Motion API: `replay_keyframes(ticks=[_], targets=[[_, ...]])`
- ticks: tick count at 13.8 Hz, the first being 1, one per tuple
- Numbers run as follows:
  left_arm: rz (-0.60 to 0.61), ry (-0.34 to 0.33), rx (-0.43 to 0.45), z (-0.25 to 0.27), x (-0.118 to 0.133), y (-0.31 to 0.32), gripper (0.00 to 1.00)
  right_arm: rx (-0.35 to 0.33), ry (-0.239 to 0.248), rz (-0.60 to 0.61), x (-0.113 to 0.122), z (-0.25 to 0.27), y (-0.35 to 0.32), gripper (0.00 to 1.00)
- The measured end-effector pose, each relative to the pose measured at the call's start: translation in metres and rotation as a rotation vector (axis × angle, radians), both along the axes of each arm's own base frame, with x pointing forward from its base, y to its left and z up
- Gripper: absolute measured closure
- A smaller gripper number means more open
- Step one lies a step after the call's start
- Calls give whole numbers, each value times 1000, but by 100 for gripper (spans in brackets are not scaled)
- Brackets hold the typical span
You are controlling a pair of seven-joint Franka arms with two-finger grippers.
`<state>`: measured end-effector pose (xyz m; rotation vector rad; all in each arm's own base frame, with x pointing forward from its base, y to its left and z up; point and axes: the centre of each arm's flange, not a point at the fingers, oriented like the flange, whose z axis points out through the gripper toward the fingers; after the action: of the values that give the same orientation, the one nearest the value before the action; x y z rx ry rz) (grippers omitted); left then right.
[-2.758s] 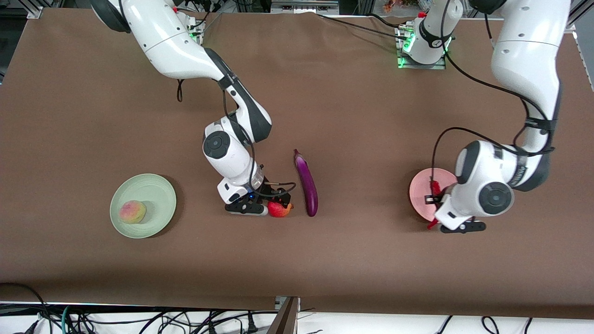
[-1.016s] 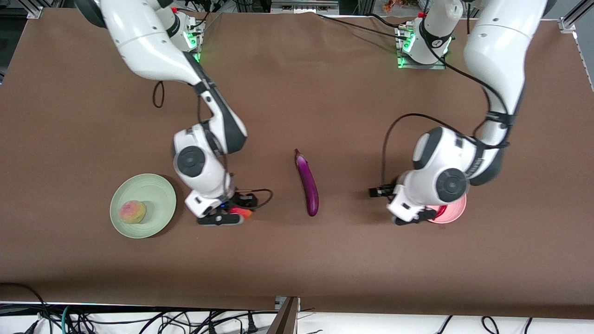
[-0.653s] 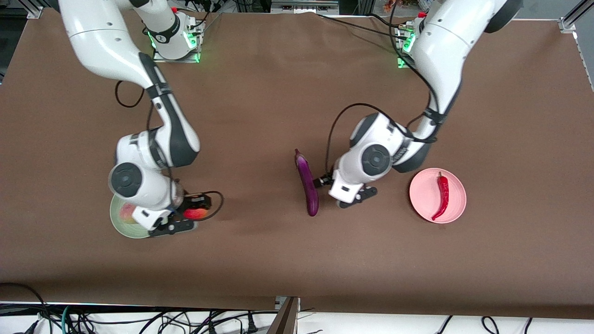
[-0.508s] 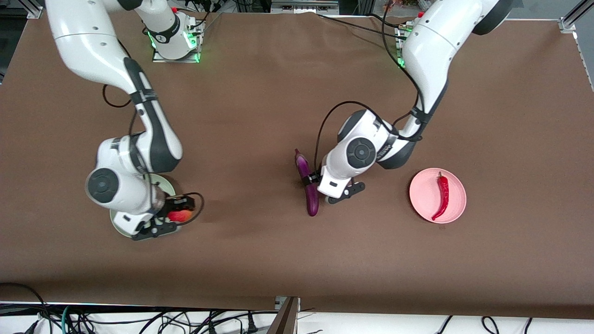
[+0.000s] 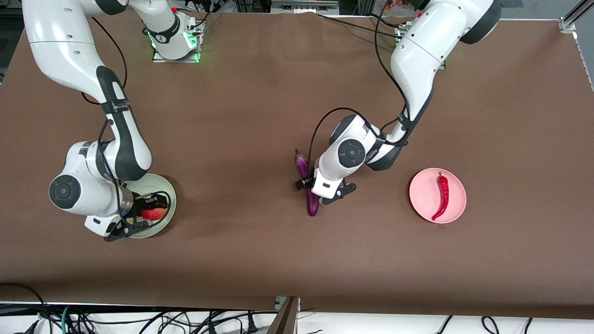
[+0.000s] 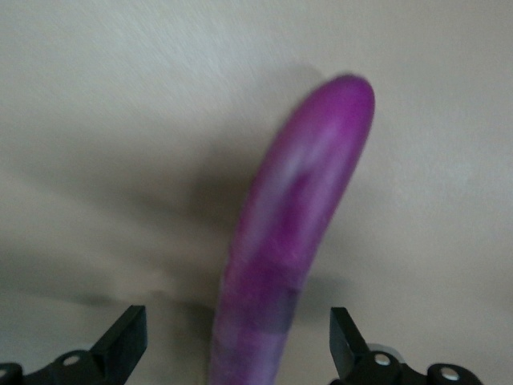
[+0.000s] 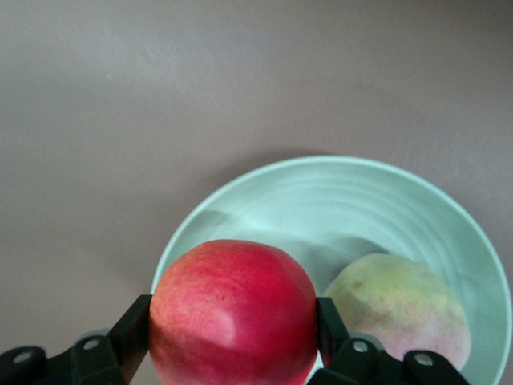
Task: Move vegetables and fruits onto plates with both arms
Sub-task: 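Carry the apple to the green plate while the left gripper grasps the eggplant, then release the apple on the green plate while the left gripper carries the eggplant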
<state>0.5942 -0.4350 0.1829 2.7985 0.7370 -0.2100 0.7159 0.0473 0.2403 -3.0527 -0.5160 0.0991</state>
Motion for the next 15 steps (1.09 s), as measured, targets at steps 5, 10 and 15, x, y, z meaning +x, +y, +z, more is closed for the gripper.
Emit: replay_keyframes(ticks=[5,10,15], targets=[[0,-38,-9,-19,-5,-10,34,-1,24,-11,-6,-11,-10,14],[-30,-51,26,-4,36,44,64,1,6,-25,0,2,-19,0],[-240,-23,47,44,100,200,93,6,84,-8,0,103,-14,0]])
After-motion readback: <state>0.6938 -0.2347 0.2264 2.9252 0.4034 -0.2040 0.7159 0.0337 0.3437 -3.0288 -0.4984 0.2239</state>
